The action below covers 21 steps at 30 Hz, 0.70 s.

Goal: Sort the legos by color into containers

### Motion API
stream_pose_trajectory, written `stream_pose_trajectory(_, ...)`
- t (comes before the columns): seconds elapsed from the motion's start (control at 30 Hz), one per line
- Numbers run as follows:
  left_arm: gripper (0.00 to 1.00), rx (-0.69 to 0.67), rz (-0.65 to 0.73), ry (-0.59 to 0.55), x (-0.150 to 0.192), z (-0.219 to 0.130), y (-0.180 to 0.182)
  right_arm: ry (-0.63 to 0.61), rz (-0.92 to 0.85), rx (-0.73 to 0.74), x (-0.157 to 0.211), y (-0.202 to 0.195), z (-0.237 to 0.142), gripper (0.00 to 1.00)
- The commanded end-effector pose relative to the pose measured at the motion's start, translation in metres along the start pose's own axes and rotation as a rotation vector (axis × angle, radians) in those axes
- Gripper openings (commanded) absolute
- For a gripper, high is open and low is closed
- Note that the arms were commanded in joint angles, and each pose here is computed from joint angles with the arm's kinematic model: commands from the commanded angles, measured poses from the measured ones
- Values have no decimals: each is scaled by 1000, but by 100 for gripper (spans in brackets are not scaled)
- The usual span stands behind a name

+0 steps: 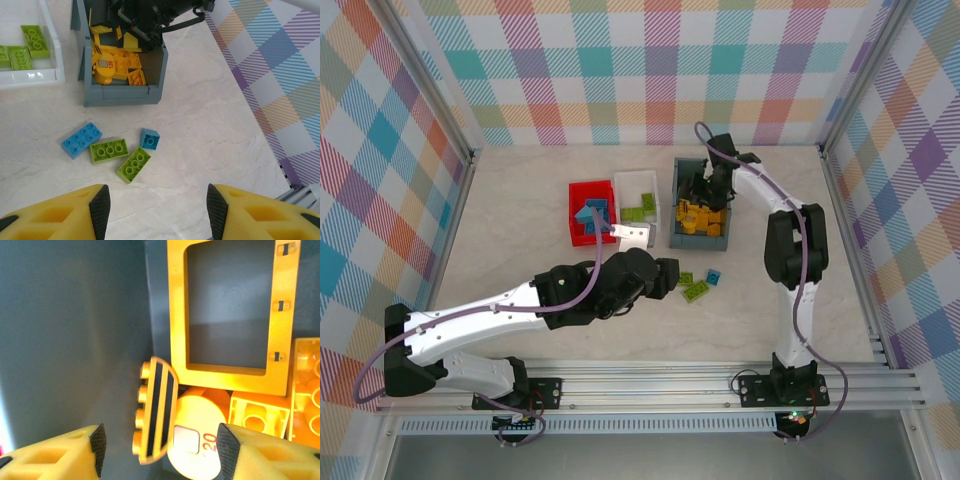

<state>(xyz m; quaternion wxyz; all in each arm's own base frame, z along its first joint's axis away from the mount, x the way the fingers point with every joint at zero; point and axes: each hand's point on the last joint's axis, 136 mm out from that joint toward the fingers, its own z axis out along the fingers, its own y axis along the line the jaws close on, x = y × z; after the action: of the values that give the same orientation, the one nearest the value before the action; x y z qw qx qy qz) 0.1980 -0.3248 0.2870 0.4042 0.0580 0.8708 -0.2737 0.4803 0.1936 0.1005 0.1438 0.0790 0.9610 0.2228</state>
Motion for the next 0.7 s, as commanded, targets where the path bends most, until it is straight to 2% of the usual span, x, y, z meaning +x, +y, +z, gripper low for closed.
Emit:
stream_pose_trajectory(0.0,55,3,-23,-7,-4,-3,4,-102,-38,-70,-13,26,-47,59)
stream_pose_trajectory(0.2,54,-17,-33,-2,-1,-2,8,-208,-65,-84,-14,38,-98,52)
stream_pose_trajectory(0.33,54,-42,-23,40,9,8,8,-299,-105,-61,4,39,-146,51)
stream_pose_trajectory(0.5,54,-72,-44,142,30,38,13,-369,-155,-54,64,33,-196,52)
stream_pose_trajectory(0.6,54,-150,-143,256,46,63,37,-364,-203,-80,115,33,-214,54)
stream_pose_trajectory(0.67,59,-189,-199,297,53,80,50,-342,-254,-108,154,35,-218,56)
